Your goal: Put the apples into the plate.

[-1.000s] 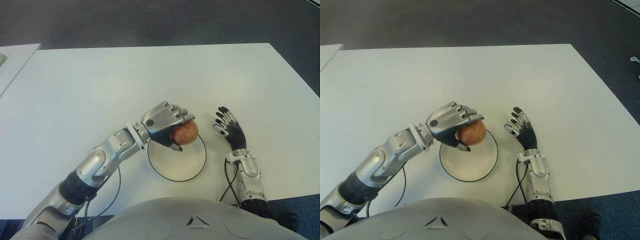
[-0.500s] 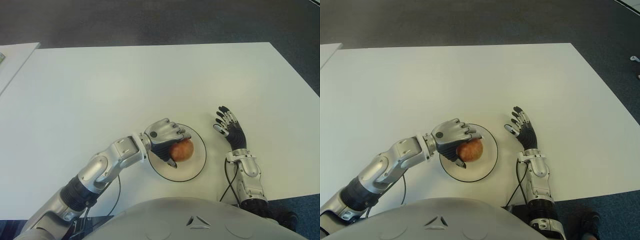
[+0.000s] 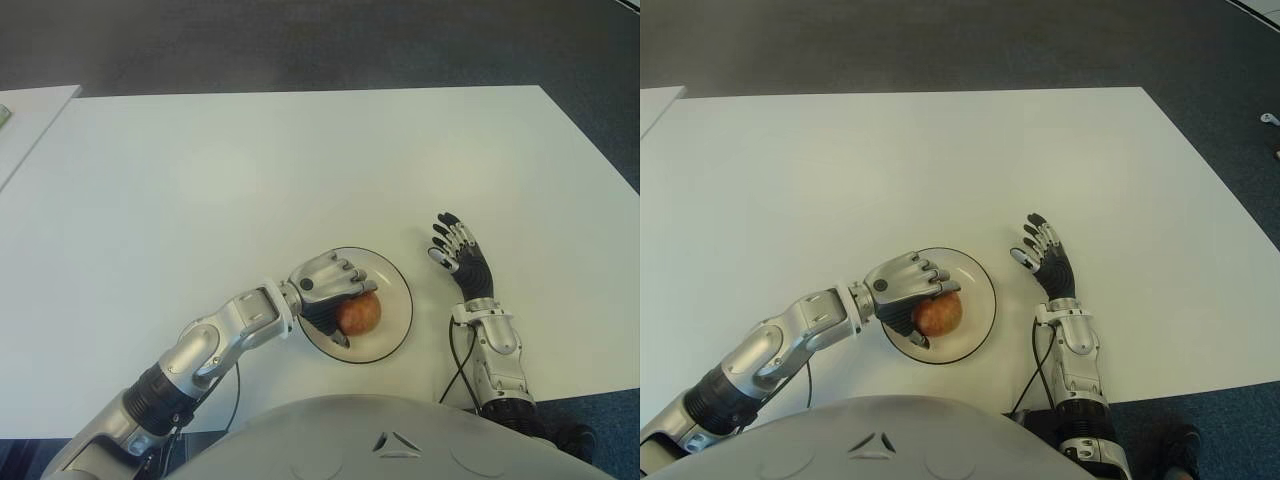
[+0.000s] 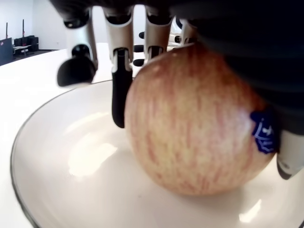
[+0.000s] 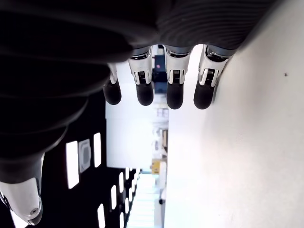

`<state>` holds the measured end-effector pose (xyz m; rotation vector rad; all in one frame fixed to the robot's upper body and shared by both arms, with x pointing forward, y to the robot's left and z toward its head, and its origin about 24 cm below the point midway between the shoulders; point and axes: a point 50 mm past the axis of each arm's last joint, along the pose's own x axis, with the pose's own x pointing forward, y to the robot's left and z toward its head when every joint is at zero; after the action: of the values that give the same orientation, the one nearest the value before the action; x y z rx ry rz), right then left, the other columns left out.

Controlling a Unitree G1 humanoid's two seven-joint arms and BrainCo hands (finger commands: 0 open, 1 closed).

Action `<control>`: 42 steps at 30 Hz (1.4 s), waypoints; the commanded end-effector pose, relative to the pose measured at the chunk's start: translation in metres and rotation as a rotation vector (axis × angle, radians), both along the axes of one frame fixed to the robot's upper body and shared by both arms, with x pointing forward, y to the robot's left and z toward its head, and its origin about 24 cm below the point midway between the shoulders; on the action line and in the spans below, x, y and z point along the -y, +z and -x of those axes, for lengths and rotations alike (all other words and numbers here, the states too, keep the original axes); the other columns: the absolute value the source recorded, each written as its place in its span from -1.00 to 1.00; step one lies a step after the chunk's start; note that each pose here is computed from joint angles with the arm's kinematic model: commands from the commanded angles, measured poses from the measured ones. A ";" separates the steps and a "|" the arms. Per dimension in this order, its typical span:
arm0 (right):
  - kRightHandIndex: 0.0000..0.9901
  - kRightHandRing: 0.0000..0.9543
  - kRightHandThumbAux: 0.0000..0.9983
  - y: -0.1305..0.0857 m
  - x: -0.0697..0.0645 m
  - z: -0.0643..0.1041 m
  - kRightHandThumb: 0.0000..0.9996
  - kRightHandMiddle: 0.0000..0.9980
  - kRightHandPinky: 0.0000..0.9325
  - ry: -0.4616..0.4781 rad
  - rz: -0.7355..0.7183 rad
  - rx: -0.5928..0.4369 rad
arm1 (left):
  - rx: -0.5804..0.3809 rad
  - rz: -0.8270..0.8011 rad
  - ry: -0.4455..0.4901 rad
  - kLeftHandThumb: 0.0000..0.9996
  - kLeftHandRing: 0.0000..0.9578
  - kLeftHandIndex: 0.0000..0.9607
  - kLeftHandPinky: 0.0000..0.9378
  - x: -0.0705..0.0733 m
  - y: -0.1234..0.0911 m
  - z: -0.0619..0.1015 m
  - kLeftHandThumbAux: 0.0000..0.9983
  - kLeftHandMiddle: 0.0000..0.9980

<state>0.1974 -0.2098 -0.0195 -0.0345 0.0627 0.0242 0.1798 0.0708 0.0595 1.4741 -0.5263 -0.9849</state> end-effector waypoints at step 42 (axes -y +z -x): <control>-0.87 -0.91 0.21 -0.040 -0.008 0.024 -0.73 -0.87 -0.80 -0.026 -0.047 -0.252 | 0.099 0.204 0.014 -0.85 -1.00 -1.00 -1.00 -0.007 0.016 -0.012 -0.75 -1.00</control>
<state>0.2008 -0.2081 -0.0193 -0.0336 0.0694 0.0098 0.1880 0.0730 0.0783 1.3664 -0.7187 -0.8488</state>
